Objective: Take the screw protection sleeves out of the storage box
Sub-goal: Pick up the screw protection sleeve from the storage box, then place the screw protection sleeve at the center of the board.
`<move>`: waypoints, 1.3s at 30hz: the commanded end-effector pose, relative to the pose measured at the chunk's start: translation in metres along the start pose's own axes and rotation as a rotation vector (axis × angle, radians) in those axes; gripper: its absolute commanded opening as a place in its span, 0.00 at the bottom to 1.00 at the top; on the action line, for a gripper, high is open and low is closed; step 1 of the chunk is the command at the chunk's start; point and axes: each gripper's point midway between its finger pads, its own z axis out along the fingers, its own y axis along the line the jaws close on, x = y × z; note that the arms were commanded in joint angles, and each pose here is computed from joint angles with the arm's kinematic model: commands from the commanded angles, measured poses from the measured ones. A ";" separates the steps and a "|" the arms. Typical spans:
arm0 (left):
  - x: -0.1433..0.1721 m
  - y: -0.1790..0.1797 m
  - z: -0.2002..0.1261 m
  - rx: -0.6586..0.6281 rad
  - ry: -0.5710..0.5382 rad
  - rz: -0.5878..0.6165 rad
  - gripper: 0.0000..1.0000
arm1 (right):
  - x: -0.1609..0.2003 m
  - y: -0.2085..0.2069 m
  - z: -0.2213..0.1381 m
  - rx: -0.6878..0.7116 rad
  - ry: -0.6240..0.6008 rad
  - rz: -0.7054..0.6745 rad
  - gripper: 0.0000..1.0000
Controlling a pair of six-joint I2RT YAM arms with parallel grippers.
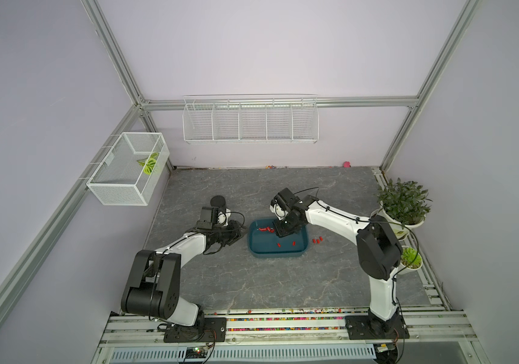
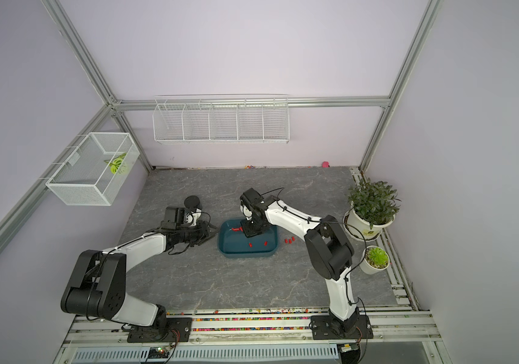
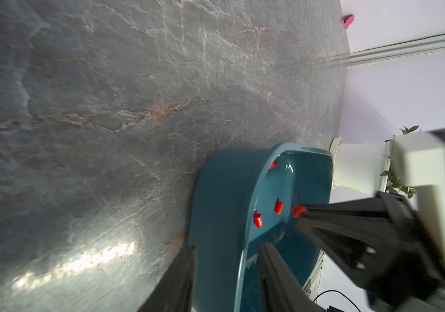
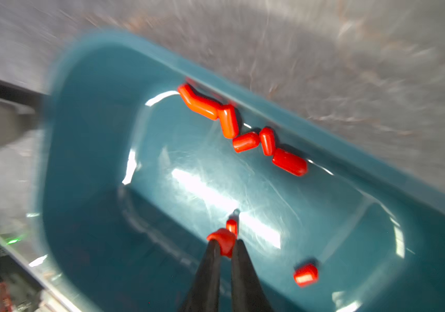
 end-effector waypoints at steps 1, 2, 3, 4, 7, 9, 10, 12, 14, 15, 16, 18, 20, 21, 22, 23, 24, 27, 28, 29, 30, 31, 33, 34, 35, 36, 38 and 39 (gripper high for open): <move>0.003 0.000 0.001 0.004 0.007 0.009 0.44 | -0.001 0.001 -0.021 -0.026 -0.040 -0.008 0.13; 0.003 0.000 0.001 0.003 0.006 0.008 0.44 | 0.000 -0.001 -0.025 -0.027 -0.046 -0.006 0.13; 0.003 0.000 0.001 0.003 0.007 0.009 0.44 | 0.001 -0.002 -0.029 -0.028 -0.050 -0.004 0.13; 0.003 0.000 0.001 0.003 0.007 0.010 0.44 | 0.002 -0.003 -0.032 -0.029 -0.053 -0.001 0.13; 0.003 0.000 0.001 0.003 0.007 0.009 0.44 | 0.007 -0.011 -0.046 -0.027 -0.072 0.012 0.13; 0.003 0.000 0.001 0.004 0.006 0.009 0.44 | 0.011 -0.018 -0.057 -0.025 -0.087 0.025 0.14; 0.003 0.000 0.001 0.003 0.008 0.008 0.44 | 0.012 -0.022 -0.062 -0.024 -0.094 0.031 0.14; 0.003 0.001 0.002 0.004 0.009 0.008 0.44 | 0.019 -0.031 -0.071 -0.017 -0.103 0.048 0.14; 0.003 0.001 0.002 0.004 0.009 0.008 0.44 | 0.025 -0.041 -0.080 -0.005 -0.113 0.065 0.14; 0.003 0.001 0.001 0.003 0.006 0.009 0.44 | 0.030 -0.046 -0.084 0.002 -0.115 0.075 0.14; 0.003 0.000 0.001 0.004 0.007 0.010 0.44 | 0.035 -0.051 -0.087 0.007 -0.116 0.084 0.14; 0.003 0.001 0.002 0.003 0.008 0.008 0.44 | 0.045 -0.064 -0.093 0.012 -0.123 0.112 0.14; 0.003 0.001 0.001 0.004 0.007 0.008 0.44 | 0.054 -0.076 -0.096 0.012 -0.126 0.143 0.15; 0.003 0.001 0.002 0.003 0.007 0.008 0.44 | 0.059 -0.082 -0.098 0.010 -0.133 0.159 0.15; 0.003 0.001 0.002 0.003 0.009 0.007 0.44 | 0.062 -0.086 -0.099 0.011 -0.135 0.170 0.15; 0.003 0.001 0.002 0.004 0.010 0.007 0.44 | 0.067 -0.093 -0.100 0.017 -0.133 0.184 0.15; 0.003 0.001 0.003 0.004 0.013 0.005 0.44 | 0.071 -0.097 -0.100 0.021 -0.130 0.193 0.15; 0.003 0.001 0.003 0.006 0.016 0.005 0.44 | 0.082 -0.110 -0.095 0.038 -0.122 0.219 0.15; 0.004 0.001 0.003 0.005 0.017 0.005 0.44 | 0.085 -0.114 -0.091 0.042 -0.118 0.228 0.15; 0.003 0.000 0.003 0.007 0.015 0.007 0.44 | 0.089 -0.119 -0.086 0.046 -0.109 0.238 0.15; 0.003 0.000 0.002 0.008 0.011 0.009 0.44 | 0.093 -0.123 -0.080 0.048 -0.102 0.249 0.15; 0.003 0.000 0.002 0.008 0.011 0.009 0.44 | 0.097 -0.126 -0.075 0.047 -0.090 0.258 0.15; 0.003 0.000 0.001 0.008 0.009 0.010 0.44 | 0.104 -0.132 -0.064 0.044 -0.072 0.278 0.15; 0.003 0.000 0.002 0.009 0.010 0.010 0.44 | 0.106 -0.134 -0.058 0.043 -0.066 0.287 0.16; 0.003 0.000 0.002 0.008 0.010 0.010 0.44 | 0.108 -0.135 -0.054 0.042 -0.060 0.295 0.16; 0.004 0.000 0.002 0.008 0.012 0.008 0.44 | 0.110 -0.138 -0.049 0.043 -0.052 0.302 0.15; 0.003 0.000 0.002 0.009 0.012 0.008 0.44 | 0.112 -0.141 -0.042 0.050 -0.036 0.314 0.16; 0.003 -0.001 0.002 0.009 0.011 0.010 0.44 | 0.113 -0.143 -0.038 0.054 -0.030 0.318 0.16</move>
